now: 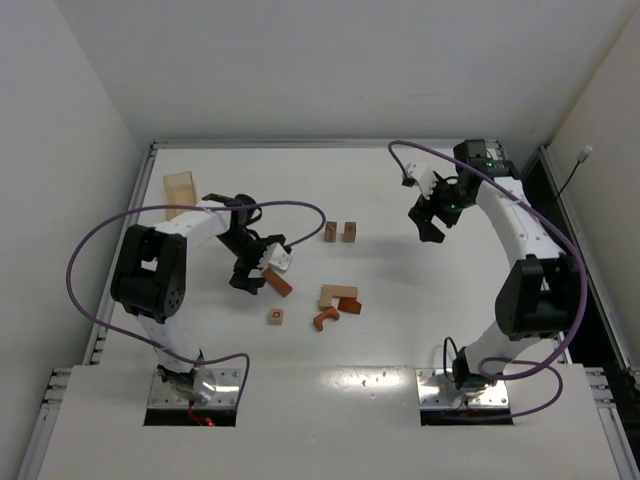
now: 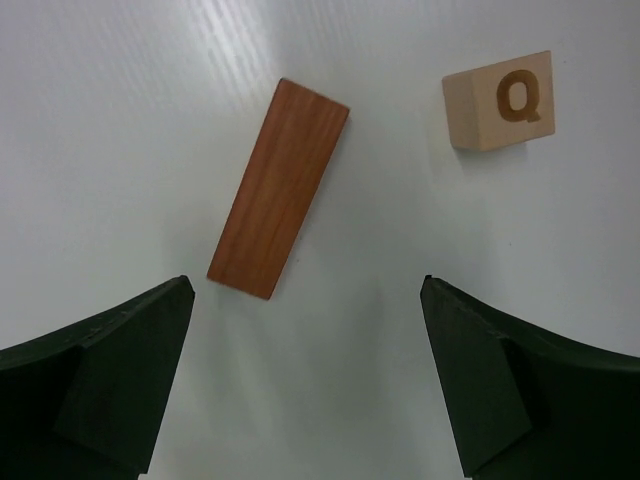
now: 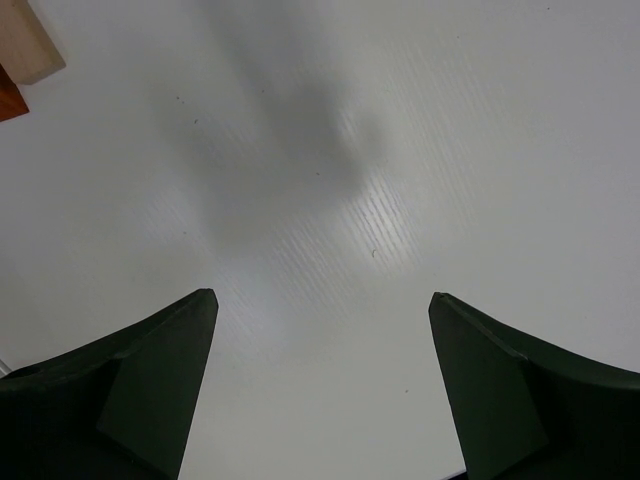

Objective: Build the wood block tower

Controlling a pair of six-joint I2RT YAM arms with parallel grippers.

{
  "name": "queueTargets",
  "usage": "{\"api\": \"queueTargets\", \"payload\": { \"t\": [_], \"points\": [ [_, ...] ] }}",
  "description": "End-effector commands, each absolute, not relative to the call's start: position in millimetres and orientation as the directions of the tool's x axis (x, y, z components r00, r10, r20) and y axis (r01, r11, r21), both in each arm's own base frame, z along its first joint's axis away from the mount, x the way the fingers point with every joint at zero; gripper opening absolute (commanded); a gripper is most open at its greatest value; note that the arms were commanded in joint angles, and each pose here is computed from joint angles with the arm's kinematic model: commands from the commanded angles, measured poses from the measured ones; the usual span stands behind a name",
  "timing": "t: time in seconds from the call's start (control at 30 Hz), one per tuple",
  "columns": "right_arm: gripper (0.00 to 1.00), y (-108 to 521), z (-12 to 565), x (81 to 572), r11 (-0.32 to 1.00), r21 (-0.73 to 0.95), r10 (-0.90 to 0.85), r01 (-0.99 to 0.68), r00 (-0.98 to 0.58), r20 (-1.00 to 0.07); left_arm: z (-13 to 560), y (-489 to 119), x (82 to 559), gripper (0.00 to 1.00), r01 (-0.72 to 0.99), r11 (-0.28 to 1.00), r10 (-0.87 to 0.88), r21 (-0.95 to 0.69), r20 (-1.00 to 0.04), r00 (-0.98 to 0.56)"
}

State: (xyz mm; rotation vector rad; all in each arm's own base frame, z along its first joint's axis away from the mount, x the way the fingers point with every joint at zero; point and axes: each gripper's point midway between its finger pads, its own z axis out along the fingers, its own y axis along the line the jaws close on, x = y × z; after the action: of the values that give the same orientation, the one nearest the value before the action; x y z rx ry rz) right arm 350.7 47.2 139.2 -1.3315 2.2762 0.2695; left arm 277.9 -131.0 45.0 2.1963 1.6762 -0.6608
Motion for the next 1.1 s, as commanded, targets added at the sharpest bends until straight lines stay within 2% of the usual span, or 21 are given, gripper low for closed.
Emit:
{"api": "queueTargets", "payload": {
  "t": [0.0,0.07,0.2,0.3,0.37,0.53,1.07],
  "points": [
    [0.84,52,152,357,0.528,-0.090,-0.735,-0.844,-0.401,-0.547,55,-157,286,0.94,0.900,-0.402,0.709,0.168,-0.566,0.422],
    [0.84,52,152,358,0.528,-0.085,-0.735,-0.845,-0.405,-0.545,52,-166,282,0.93,0.876,-0.434,0.684,0.210,-0.556,0.472],
    [0.84,52,151,362,0.528,-0.076,-0.735,-0.846,-0.410,-0.540,47,-175,285,0.85,0.878,-0.425,0.685,0.219,-0.557,0.470],
    [0.84,52,148,362,0.528,-0.069,-0.735,-0.846,-0.415,-0.536,42,-180,287,0.77,0.891,-0.402,0.690,0.209,-0.571,0.445],
    [0.84,52,148,362,0.528,-0.069,-0.735,-0.846,-0.415,-0.536,39,-181,289,0.68,0.896,-0.395,0.694,0.204,-0.573,0.437],
    [0.84,50,148,362,0.531,-0.073,-0.738,-0.844,-0.418,-0.530,29,-176,283,0.59,0.887,-0.430,0.705,0.171,-0.549,0.448],
    [0.84,50,144,365,0.524,-0.052,-0.744,-0.850,-0.427,-0.514,7,-164,270,0.55,0.872,-0.467,0.716,0.145,-0.516,0.469]
  ]
}}
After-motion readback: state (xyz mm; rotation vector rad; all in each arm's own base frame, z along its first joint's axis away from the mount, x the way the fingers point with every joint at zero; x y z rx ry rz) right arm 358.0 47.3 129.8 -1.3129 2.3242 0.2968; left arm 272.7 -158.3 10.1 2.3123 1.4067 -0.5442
